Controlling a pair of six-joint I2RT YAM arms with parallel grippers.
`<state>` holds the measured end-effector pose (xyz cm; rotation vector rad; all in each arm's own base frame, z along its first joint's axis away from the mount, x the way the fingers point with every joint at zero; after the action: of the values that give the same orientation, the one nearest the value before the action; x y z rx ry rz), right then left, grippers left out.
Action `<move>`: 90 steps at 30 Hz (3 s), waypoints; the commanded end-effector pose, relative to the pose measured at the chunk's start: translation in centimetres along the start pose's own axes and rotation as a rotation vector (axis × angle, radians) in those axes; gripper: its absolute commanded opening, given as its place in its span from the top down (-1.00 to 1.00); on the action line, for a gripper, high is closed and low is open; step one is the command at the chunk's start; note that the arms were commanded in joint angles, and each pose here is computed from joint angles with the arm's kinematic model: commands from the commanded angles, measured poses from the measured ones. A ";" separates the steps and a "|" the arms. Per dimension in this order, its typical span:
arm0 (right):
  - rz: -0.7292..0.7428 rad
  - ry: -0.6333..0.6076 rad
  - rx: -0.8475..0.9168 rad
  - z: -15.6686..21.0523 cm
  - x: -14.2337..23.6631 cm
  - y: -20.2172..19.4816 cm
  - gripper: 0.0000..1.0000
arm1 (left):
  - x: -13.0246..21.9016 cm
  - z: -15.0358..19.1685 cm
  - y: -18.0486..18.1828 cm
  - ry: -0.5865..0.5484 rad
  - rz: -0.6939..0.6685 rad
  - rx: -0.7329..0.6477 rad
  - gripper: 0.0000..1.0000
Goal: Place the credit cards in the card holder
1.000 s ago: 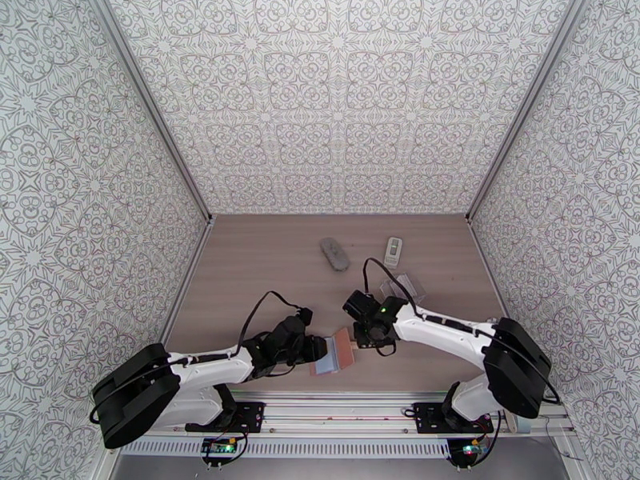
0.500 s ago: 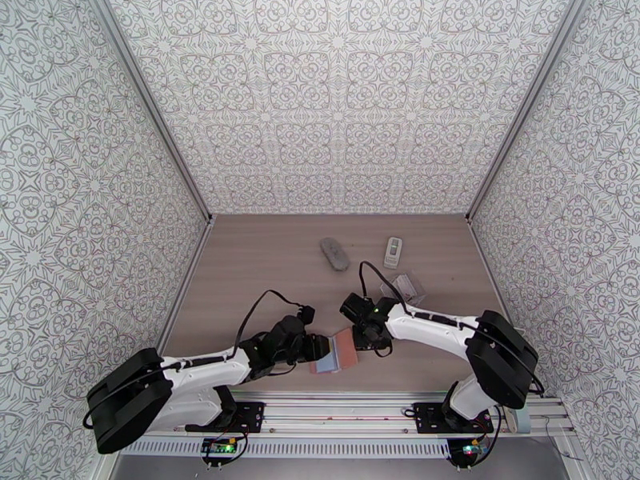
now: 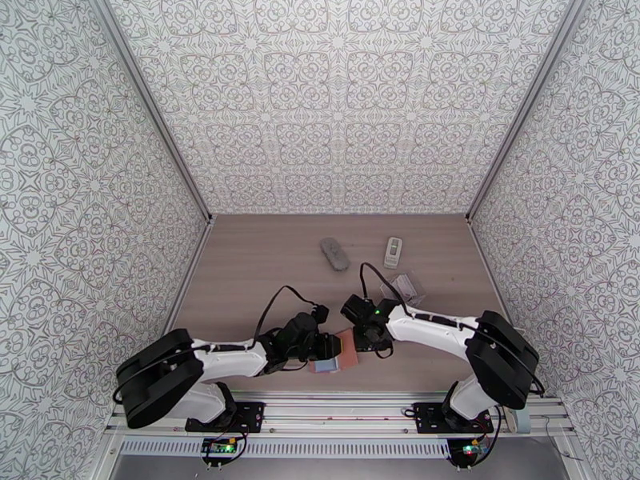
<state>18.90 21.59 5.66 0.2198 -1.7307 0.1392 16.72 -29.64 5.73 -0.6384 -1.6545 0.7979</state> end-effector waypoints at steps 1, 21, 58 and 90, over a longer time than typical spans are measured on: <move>-0.026 -0.045 -0.021 -0.5 1.5 -0.2 0.18 | -0.6 0.0 -0.8 0.002 0.033 -0.014 0.51; -0.387 -0.105 -0.049 -1.5 4.4 4.7 0.60 | -0.8 0.3 0.6 0.008 -0.003 0.000 0.55; -0.296 0.074 -0.120 1.8 -3.4 3.7 0.78 | 3.4 0.3 5.5 -0.109 -0.238 0.027 0.55; -0.387 0.015 -0.144 1.7 0.2 4.6 0.72 | 4.3 -0.2 4.2 -0.134 -0.205 0.011 0.55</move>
<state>15.86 25.24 4.00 0.4146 -1.6160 -0.2599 16.12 -24.22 4.97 -0.4201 -1.7842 0.7371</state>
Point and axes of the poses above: each hand's point on the last joint's axis, 136 mm out from that joint toward the fingers, its own x axis back along the fingers, its own y axis along the line the jaws close on, z = x × y, the point moved 2 cm from there along x, back along the fingers, and after that the axes turned 9 degrees about x, right-handed, at the moved point
